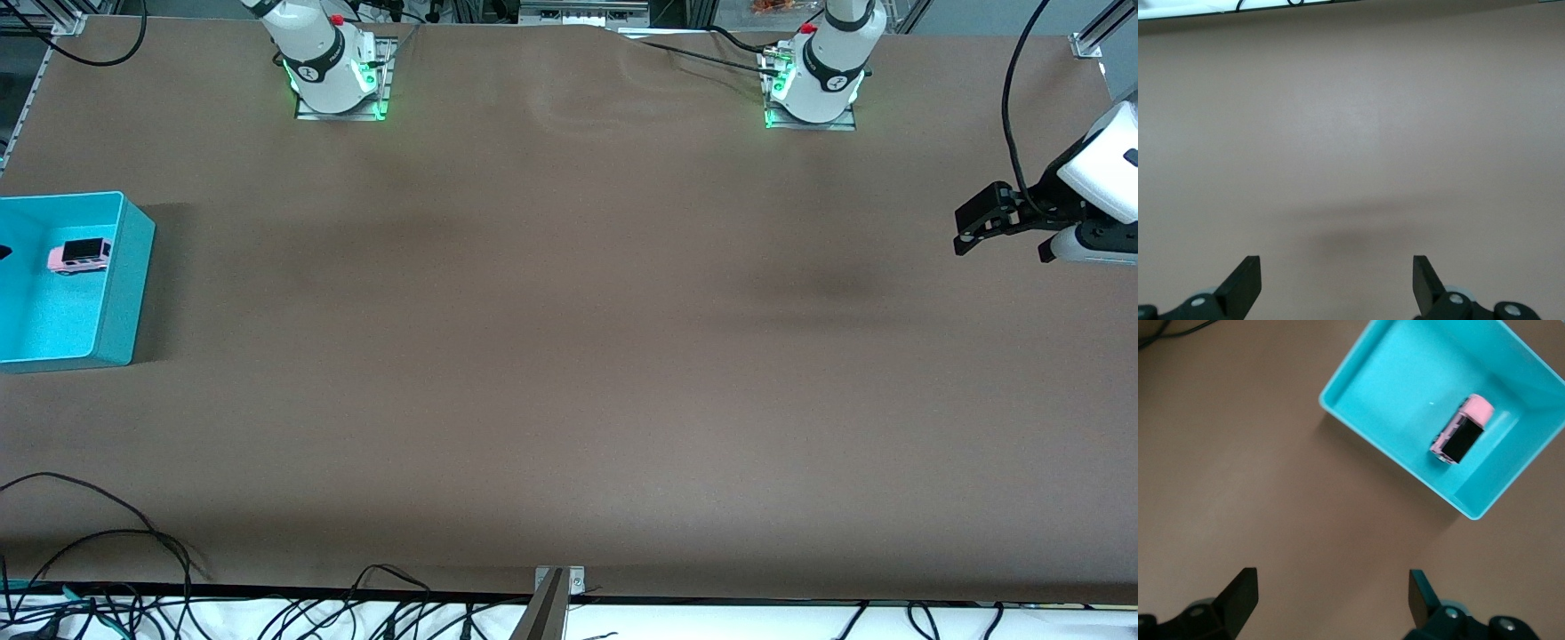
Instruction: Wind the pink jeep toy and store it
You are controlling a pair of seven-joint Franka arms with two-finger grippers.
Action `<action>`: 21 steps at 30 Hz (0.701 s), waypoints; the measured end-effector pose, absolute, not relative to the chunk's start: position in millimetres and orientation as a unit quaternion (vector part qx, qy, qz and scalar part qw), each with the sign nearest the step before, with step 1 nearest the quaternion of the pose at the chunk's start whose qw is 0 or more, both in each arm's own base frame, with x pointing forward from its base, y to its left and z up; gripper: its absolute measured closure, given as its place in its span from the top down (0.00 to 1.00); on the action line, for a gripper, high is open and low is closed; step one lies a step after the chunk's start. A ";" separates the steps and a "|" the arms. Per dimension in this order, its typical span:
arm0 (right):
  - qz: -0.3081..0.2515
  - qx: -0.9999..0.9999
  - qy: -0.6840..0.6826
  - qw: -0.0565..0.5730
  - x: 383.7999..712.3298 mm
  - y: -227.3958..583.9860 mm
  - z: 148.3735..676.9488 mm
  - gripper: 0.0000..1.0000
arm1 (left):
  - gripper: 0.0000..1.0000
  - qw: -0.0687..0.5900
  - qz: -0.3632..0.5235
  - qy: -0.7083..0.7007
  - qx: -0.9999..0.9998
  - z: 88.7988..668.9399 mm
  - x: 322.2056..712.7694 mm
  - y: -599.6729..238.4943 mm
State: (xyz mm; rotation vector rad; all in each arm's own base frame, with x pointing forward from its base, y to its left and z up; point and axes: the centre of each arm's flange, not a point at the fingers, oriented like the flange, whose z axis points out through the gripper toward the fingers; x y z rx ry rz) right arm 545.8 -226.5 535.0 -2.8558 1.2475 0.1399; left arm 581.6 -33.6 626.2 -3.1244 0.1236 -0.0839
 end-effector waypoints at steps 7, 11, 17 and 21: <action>0.029 -0.949 0.313 0.024 547.0 -147.7 559.9 1.00 | 1.00 0.007 -0.027 0.040 -0.999 626.2 581.5 -33.9; 0.020 -0.963 0.266 0.024 549.1 -95.6 570.5 1.00 | 1.00 0.007 -0.027 0.040 -0.999 626.2 581.5 -34.0; -0.002 -0.982 0.191 -0.001 555.3 -30.4 580.1 1.00 | 1.00 0.007 -0.027 0.040 -0.999 626.1 581.5 -34.2; -0.009 -0.989 0.150 -0.010 557.2 -13.0 581.9 1.00 | 1.00 0.007 -0.027 0.040 -0.999 626.2 581.5 -34.2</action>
